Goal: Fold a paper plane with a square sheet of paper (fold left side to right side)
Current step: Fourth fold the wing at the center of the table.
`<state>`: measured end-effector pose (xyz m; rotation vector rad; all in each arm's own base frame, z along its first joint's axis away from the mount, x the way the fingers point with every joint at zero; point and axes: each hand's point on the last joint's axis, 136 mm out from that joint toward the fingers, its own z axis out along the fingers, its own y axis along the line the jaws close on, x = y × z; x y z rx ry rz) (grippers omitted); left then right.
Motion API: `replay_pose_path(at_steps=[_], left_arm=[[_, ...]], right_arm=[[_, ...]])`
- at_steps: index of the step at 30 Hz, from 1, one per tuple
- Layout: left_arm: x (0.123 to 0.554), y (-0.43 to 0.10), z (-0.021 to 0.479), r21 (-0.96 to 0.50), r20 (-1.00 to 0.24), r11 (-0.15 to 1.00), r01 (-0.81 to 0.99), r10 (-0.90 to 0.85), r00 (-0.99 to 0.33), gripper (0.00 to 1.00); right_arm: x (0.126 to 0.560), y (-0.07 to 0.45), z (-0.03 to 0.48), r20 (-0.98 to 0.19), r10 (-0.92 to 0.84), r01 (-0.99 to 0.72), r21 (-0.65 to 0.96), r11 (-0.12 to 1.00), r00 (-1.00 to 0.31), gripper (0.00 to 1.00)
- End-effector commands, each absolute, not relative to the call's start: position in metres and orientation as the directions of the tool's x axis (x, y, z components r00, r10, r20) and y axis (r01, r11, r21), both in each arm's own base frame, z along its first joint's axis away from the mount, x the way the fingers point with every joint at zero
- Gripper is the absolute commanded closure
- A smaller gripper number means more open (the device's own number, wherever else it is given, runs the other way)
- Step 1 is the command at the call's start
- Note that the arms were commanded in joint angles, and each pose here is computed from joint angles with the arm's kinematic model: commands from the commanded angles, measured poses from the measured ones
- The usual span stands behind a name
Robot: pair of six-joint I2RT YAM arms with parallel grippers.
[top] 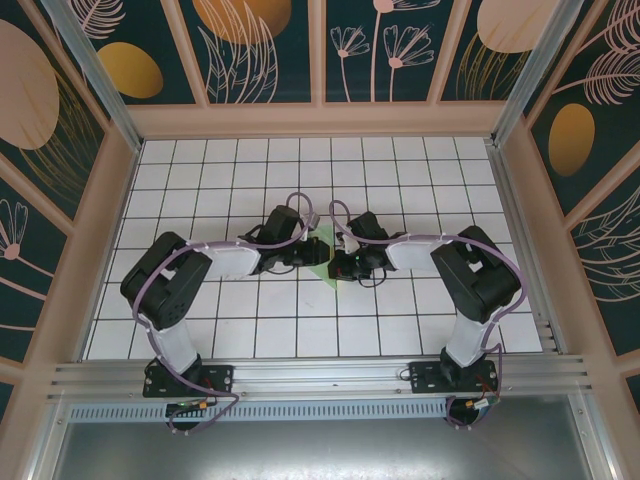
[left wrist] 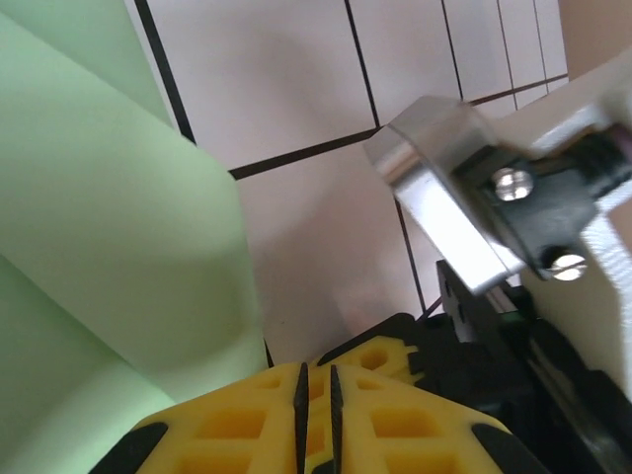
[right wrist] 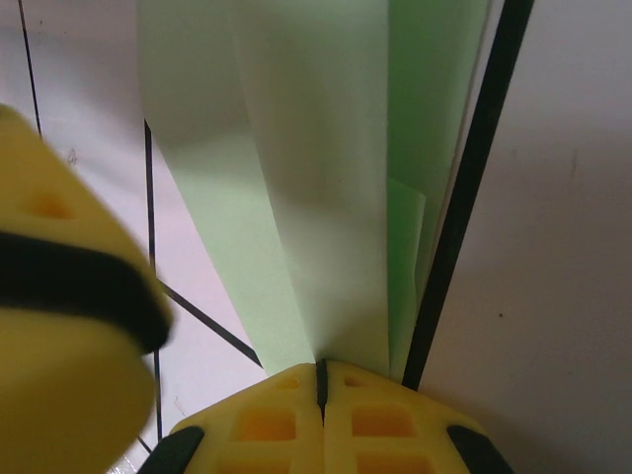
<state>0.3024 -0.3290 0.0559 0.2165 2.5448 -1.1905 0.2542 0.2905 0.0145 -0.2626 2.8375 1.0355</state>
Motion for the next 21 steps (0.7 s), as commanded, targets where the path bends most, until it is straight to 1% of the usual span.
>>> replay_pose_path(at_steps=[1,8,16,21], left_arm=[[0.302,-0.336,0.052,-0.744,-0.342,0.609,0.275,0.008,-0.940,0.82],[0.304,-0.334,0.033,-0.725,-0.320,0.641,0.253,0.011,-0.947,0.83],[0.315,-0.325,0.010,-0.658,-0.306,0.725,0.205,-0.008,-0.952,0.88],[0.321,-0.323,0.005,-0.635,-0.312,0.747,0.197,-0.015,-0.950,0.90]], right_arm=[[0.229,0.253,-0.027,-0.037,-0.123,-0.126,0.476,0.871,-0.992,1.00],[0.227,0.251,-0.029,-0.032,-0.130,-0.131,0.458,0.879,-0.991,1.00],[0.225,0.246,-0.030,-0.028,-0.135,-0.133,0.435,0.890,-0.990,1.00],[0.223,0.243,-0.031,-0.025,-0.139,-0.136,0.422,0.896,-0.990,1.00]])
